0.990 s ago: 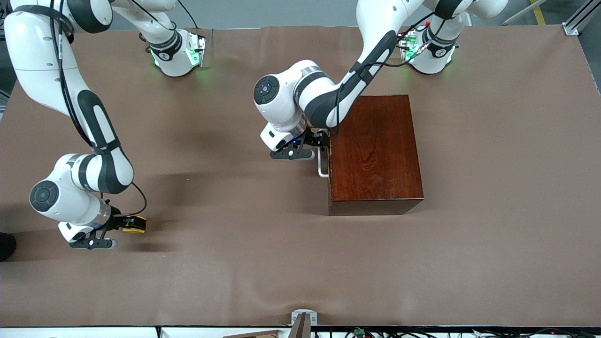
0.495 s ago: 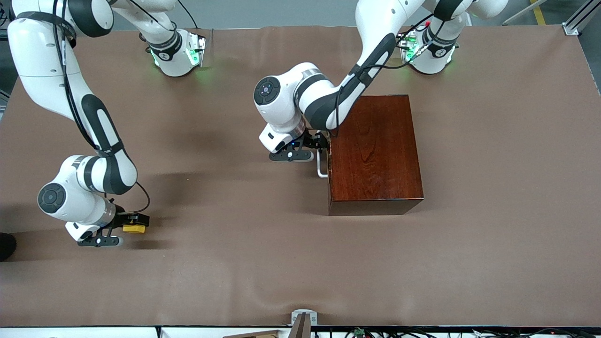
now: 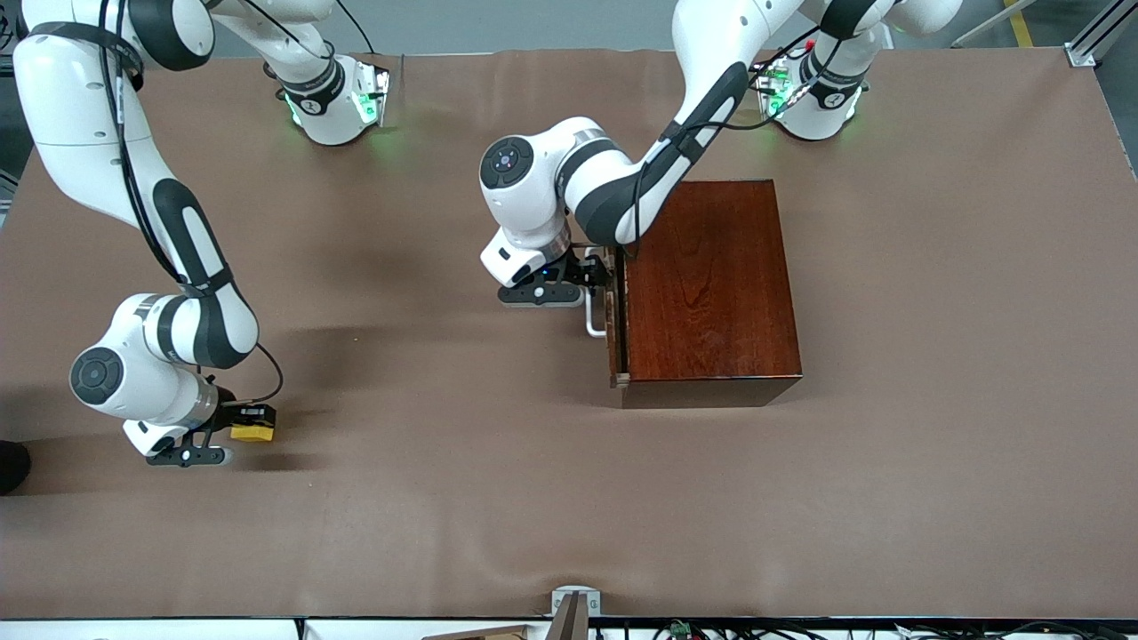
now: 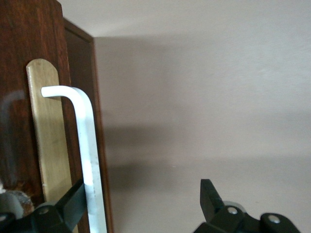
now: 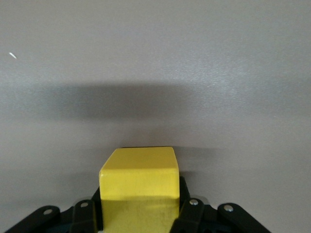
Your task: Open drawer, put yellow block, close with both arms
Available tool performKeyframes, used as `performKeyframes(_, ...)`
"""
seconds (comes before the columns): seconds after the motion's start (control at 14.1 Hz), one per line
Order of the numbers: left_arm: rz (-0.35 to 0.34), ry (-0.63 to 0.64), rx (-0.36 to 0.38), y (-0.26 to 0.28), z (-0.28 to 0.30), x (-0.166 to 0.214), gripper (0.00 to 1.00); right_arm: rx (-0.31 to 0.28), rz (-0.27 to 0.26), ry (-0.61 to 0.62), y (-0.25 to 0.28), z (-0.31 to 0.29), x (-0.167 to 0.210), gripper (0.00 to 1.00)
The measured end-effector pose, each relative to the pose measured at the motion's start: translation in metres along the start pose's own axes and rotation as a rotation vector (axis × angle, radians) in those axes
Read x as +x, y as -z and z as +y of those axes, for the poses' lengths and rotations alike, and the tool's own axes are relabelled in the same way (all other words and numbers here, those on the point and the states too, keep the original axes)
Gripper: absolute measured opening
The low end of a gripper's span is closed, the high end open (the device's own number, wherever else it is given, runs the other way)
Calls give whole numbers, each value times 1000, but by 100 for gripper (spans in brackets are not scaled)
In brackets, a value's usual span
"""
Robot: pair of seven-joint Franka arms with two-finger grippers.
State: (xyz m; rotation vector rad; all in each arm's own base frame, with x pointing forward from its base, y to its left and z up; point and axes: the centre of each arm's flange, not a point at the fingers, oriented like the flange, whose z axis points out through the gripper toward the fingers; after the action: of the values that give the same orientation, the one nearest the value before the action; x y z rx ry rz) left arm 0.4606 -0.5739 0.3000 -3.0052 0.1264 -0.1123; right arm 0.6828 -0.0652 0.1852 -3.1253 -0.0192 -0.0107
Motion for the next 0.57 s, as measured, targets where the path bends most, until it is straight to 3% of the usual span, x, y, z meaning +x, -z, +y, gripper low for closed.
performKeyframes(0.57, 26, 14, -75, 5, 16, -5, 100, -15, 48, 177, 24, 26, 11, 56)
